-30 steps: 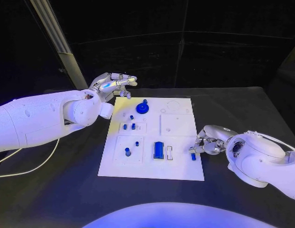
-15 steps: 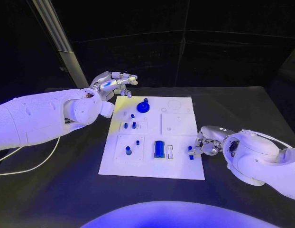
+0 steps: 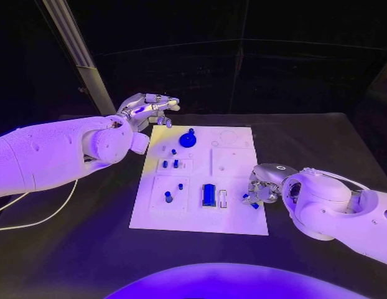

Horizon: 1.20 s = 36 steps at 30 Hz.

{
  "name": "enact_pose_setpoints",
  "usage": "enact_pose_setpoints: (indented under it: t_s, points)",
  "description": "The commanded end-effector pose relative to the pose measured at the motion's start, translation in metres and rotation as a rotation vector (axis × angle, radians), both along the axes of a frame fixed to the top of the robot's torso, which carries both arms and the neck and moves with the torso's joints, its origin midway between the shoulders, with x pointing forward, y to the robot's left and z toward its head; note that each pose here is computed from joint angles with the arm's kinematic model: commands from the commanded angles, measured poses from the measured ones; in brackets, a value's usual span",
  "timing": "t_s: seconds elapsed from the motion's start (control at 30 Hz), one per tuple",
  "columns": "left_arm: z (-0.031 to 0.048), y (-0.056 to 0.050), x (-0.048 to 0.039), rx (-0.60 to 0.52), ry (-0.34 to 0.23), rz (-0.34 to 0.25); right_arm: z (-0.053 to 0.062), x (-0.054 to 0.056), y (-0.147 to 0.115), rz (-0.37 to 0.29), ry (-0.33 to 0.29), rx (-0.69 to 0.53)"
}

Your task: Assemble the parts on the task board

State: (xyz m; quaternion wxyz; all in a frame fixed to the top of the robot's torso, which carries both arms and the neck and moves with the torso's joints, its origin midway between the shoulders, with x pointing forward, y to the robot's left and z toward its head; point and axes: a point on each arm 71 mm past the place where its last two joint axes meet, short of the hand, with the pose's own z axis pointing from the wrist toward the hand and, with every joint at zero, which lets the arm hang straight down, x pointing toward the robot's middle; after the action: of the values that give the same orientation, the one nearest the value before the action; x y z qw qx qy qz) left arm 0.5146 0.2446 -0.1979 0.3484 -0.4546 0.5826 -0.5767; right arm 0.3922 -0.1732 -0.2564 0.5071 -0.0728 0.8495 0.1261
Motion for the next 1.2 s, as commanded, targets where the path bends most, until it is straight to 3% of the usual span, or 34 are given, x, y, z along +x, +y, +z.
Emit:
enact_pose_setpoints:
  t_s: [0.03, 0.67, 1.03, 1.2]
  points:
    - [0.0017, -0.001, 0.0001, -0.001, -0.009, -0.012, -0.004, -0.001, 0.0, 0.026, -0.003, -0.07]
    - [0.0017, -0.001, 0.0, 0.008, -0.014, -0.016, -0.004, -0.002, 0.001, 0.034, -0.006, -0.116]
    - [0.0017, -0.002, 0.0001, 0.01, -0.015, -0.018, 0.009, -0.007, 0.003, -0.045, -0.056, 0.132]
    - [0.0017, -0.003, -0.0001, 0.009, -0.015, -0.018, 0.011, -0.009, 0.004, -0.094, -0.025, 0.24]
